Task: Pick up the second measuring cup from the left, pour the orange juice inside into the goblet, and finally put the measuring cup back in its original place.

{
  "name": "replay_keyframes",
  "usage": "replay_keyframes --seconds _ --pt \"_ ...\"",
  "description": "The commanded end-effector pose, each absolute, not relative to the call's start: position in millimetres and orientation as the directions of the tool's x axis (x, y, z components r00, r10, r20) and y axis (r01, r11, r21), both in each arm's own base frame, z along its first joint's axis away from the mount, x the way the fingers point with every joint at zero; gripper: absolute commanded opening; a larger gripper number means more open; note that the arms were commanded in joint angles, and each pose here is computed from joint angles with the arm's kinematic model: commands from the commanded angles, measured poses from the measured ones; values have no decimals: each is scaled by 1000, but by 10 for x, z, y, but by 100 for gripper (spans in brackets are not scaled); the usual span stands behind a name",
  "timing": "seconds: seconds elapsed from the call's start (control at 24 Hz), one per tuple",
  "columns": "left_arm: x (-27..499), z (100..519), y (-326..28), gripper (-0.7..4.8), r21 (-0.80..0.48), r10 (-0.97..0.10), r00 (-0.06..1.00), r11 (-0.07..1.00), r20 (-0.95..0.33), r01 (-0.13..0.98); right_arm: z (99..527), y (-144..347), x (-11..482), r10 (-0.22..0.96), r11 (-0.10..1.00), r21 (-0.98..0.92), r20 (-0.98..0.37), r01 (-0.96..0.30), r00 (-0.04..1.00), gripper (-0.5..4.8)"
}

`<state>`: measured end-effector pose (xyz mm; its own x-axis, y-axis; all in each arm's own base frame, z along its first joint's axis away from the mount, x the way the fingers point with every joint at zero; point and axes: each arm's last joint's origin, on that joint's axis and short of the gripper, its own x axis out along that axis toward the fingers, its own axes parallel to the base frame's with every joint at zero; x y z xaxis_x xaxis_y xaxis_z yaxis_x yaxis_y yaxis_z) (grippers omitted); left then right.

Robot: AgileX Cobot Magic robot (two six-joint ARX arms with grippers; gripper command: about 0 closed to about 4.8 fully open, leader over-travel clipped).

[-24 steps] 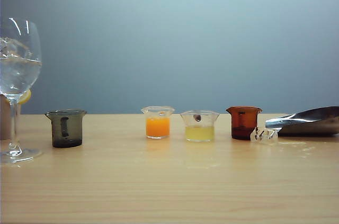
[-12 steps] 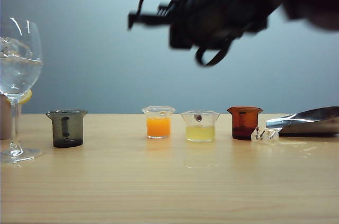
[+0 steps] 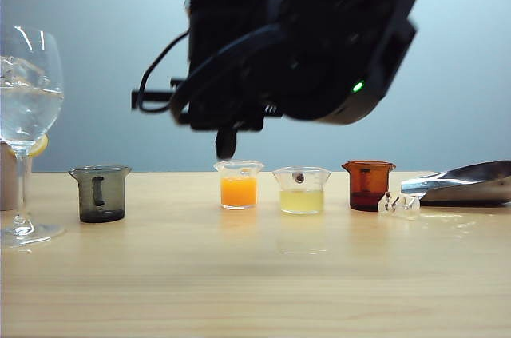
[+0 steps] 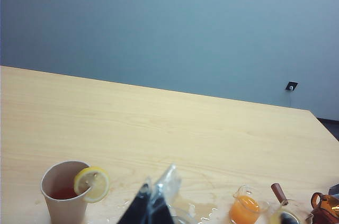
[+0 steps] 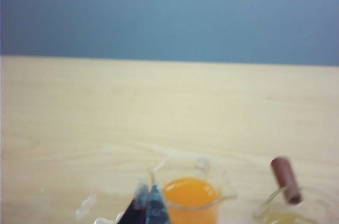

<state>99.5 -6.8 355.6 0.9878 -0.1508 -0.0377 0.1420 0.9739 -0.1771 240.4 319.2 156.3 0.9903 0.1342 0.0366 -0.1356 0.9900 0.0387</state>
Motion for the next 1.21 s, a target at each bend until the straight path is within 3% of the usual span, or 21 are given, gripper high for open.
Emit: replay_keyframes --seconds 0.04,0.08,0.33,1.21 --pt "988 3583 -70 -6 -175 -155 988 973 -24 148 1513 3254 2469 127 981 146 -2 -125 992 166" --pt "988 3584 -70 -6 -175 -155 988 973 -24 149 1466 3262 2498 117 977 181 -35 -109 993 278" --pt "988 3583 -70 -6 -175 -155 988 973 -24 148 1365 3213 2590 77 977 206 -130 -49 989 479" --pt "989 3603 -69 -6 -172 -154 988 973 -5 151 1220 3511 2976 -5 987 154 -200 37 980 479"
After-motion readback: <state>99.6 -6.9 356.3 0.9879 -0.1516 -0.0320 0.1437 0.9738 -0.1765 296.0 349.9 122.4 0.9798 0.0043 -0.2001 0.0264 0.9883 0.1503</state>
